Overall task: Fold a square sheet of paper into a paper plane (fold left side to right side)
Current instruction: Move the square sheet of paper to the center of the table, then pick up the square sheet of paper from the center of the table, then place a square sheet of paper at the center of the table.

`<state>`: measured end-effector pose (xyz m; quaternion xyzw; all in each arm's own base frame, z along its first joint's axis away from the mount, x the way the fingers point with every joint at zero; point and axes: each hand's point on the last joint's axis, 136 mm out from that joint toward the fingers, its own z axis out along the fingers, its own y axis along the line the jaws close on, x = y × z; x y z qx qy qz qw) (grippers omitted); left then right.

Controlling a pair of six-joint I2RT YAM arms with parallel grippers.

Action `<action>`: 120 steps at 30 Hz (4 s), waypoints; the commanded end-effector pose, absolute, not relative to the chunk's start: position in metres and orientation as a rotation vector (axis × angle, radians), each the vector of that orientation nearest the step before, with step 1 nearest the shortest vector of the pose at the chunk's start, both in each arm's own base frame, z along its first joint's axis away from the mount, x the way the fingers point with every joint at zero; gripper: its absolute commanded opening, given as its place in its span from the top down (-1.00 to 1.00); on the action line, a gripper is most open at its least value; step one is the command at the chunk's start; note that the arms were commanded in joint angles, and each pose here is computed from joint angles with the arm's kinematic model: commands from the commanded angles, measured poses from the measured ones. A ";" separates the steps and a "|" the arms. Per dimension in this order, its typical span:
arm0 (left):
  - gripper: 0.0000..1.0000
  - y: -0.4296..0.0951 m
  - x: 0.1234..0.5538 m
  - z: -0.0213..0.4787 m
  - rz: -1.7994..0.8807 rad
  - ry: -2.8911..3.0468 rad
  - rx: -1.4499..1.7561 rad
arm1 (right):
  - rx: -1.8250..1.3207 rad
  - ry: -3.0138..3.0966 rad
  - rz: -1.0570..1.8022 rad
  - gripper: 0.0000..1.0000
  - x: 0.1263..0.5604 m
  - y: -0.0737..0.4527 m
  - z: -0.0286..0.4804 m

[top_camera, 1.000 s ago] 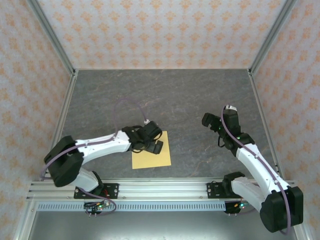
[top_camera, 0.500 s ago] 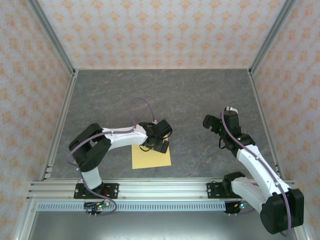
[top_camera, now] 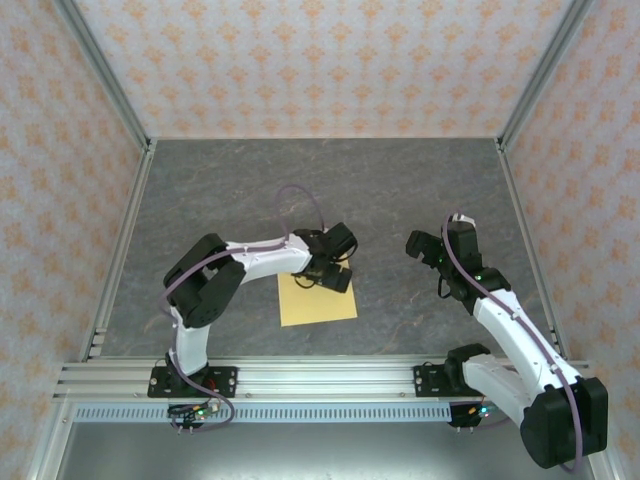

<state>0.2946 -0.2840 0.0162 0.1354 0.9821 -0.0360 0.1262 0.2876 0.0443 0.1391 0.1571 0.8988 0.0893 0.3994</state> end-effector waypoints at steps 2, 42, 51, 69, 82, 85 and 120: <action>-0.89 -0.300 0.302 -0.006 -0.166 2.901 0.508 | 0.393 2.275 0.219 -1.00 0.285 0.044 0.144; -0.75 -0.231 0.241 0.024 -0.680 2.926 0.033 | 0.065 2.819 0.204 -0.99 0.322 0.242 0.019; -0.60 -0.228 0.236 0.011 -0.678 2.944 -0.001 | -0.043 2.868 0.301 -1.00 0.295 0.275 0.018; -0.55 -0.233 0.257 0.059 -0.791 2.757 -0.016 | -0.117 2.898 0.401 -0.09 0.282 0.289 0.024; -0.62 -0.172 0.271 0.114 -0.895 2.588 -0.185 | -0.150 2.771 0.748 0.39 0.289 0.300 0.061; -0.64 -0.162 0.278 0.132 -0.982 2.509 -0.221 | -0.156 2.672 0.942 0.42 0.293 0.301 0.086; -0.80 -0.223 0.239 0.357 -1.386 1.739 0.631 | -1.013 1.741 1.594 0.43 0.174 0.282 0.397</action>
